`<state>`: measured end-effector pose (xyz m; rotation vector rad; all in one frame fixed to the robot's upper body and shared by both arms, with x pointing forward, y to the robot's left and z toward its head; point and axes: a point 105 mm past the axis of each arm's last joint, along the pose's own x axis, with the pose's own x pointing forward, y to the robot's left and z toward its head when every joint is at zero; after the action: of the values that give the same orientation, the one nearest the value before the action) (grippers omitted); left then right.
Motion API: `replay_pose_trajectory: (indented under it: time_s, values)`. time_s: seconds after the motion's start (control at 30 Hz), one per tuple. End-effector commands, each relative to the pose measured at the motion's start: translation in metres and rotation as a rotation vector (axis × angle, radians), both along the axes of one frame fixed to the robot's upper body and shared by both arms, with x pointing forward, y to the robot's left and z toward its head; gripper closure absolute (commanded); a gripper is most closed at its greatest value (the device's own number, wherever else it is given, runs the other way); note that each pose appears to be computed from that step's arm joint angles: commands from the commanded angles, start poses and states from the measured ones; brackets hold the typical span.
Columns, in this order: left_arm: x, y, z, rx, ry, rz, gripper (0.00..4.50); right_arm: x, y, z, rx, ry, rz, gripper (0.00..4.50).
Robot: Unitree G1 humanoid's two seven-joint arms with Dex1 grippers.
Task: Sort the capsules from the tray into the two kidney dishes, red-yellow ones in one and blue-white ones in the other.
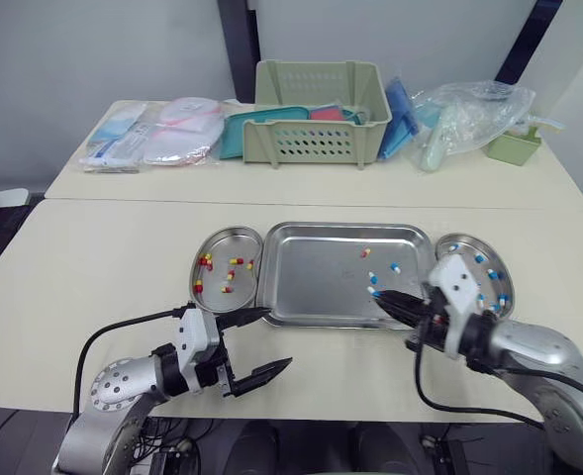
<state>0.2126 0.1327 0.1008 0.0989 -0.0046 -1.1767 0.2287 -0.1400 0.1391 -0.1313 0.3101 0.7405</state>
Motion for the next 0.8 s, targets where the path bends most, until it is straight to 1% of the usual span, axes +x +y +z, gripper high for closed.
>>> replay_pose_trajectory:
  time_s: [0.03, 0.17, 0.3, 0.5, 0.63, 0.7, 0.73, 0.8]
  values:
    - [-0.004, -0.002, 0.007, -0.030, -0.037, -0.057, 0.00, -0.010, -0.038, 0.010, -0.026, -0.045, -0.112, 4.47]
    - [-0.006, -0.003, 0.006, -0.034, -0.042, -0.093, 0.00, -0.015, -0.083, 0.006, -0.064, -0.045, -0.266, 4.47]
    - [-0.007, -0.005, 0.004, -0.037, -0.046, -0.112, 0.00, -0.013, -0.108, 0.000, -0.071, -0.049, -0.356, 4.47]
    - [-0.007, -0.007, 0.003, -0.041, -0.051, -0.111, 0.00, -0.005, -0.125, -0.013, -0.108, -0.050, -0.414, 4.47]
    - [-0.007, -0.008, 0.003, -0.045, -0.055, -0.106, 0.00, 0.005, -0.134, -0.014, -0.094, -0.069, -0.465, 4.47]
    - [-0.006, -0.008, 0.004, -0.048, -0.060, -0.100, 0.00, 0.006, -0.133, -0.013, -0.103, -0.081, -0.448, 3.83]
    - [-0.006, -0.008, 0.004, -0.050, -0.061, -0.095, 0.00, 0.007, -0.132, -0.012, -0.102, -0.088, -0.447, 3.66]
    - [-0.006, -0.008, 0.006, -0.058, -0.064, -0.084, 0.00, 0.009, -0.131, -0.011, -0.102, -0.100, -0.439, 3.12]
